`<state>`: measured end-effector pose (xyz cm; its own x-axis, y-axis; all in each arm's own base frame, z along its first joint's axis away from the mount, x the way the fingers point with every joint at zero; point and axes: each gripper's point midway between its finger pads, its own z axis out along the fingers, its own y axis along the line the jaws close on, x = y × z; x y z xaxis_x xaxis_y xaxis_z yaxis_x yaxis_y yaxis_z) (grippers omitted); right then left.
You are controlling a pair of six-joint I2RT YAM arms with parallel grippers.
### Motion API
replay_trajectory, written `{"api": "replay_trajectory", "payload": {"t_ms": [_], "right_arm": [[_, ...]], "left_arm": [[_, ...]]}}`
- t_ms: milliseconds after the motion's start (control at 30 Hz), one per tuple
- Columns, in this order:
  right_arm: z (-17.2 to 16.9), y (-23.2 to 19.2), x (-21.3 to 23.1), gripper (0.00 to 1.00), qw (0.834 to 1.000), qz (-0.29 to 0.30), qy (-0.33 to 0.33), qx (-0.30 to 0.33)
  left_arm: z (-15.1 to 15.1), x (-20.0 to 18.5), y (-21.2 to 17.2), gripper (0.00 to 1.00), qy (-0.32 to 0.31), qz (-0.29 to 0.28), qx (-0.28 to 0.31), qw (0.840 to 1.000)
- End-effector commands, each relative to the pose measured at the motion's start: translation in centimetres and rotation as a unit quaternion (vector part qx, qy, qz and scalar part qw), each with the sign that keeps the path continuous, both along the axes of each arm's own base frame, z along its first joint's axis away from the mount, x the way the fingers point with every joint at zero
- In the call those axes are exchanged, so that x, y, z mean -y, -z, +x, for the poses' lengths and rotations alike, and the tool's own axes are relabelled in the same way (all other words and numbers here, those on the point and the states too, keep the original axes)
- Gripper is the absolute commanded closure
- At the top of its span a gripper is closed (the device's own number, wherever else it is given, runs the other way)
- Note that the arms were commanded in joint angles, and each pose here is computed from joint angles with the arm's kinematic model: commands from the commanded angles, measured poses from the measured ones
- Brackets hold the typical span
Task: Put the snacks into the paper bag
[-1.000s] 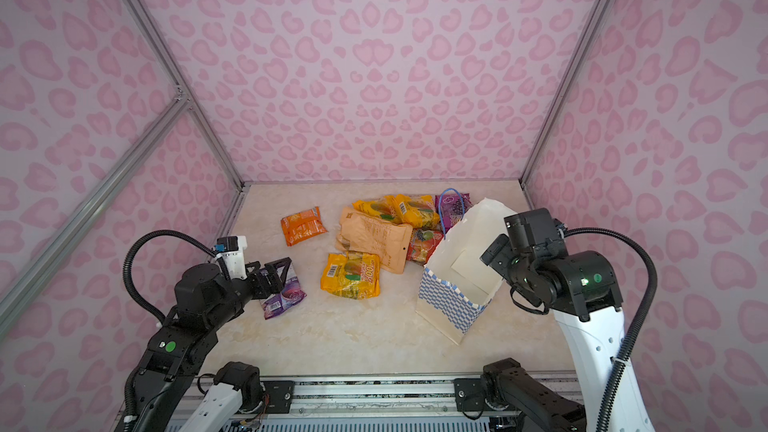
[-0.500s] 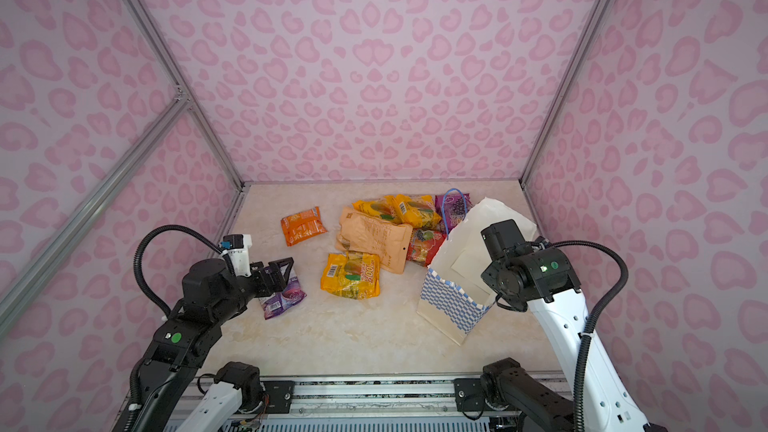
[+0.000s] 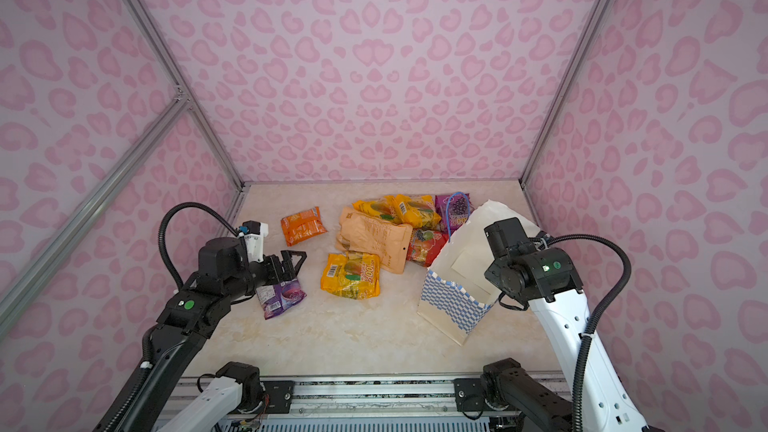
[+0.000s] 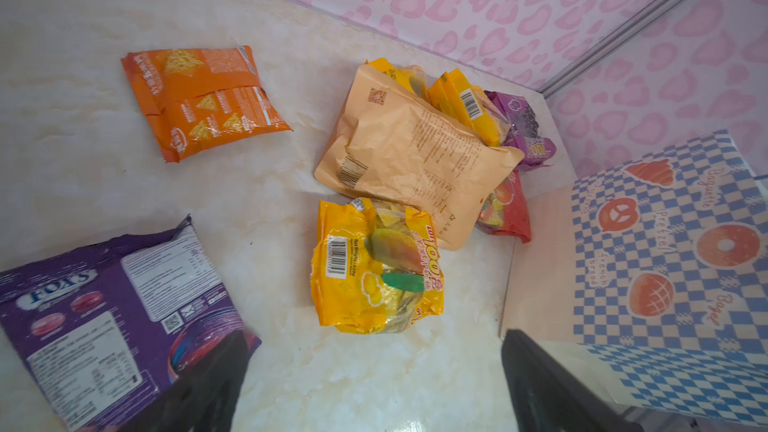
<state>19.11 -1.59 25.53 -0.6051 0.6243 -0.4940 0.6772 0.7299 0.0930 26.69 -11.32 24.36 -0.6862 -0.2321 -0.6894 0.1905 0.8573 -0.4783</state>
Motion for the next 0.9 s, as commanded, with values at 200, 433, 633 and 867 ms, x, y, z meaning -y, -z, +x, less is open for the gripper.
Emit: {"api": "replay_trajectory", "payload": {"t_ms": [200, 433, 633, 867], "right_arm": [[1.9, 0.2, -1.8, 1.0, 0.993, -0.01, -0.117, 0.01], [1.9, -0.2, -2.9, 1.0, 0.983, -0.007, -0.183, 0.025], [1.9, 1.4, -4.3, 1.0, 0.976, 0.022, -0.217, 0.012], [1.3, 2.1, -5.1, 1.0, 0.972, 0.044, -0.23, 0.005]], "left_arm": [[6.0, 7.1, 0.8, 0.02, 0.153, 0.088, -0.03, 0.984], [11.6, 11.4, 2.6, 0.02, 0.352, 0.235, 0.106, 0.9], [15.2, 15.0, 4.1, 0.02, 0.46, 0.286, 0.148, 0.827], [17.0, 17.5, 9.2, 0.03, 0.529, 0.29, 0.102, 0.791]]}}
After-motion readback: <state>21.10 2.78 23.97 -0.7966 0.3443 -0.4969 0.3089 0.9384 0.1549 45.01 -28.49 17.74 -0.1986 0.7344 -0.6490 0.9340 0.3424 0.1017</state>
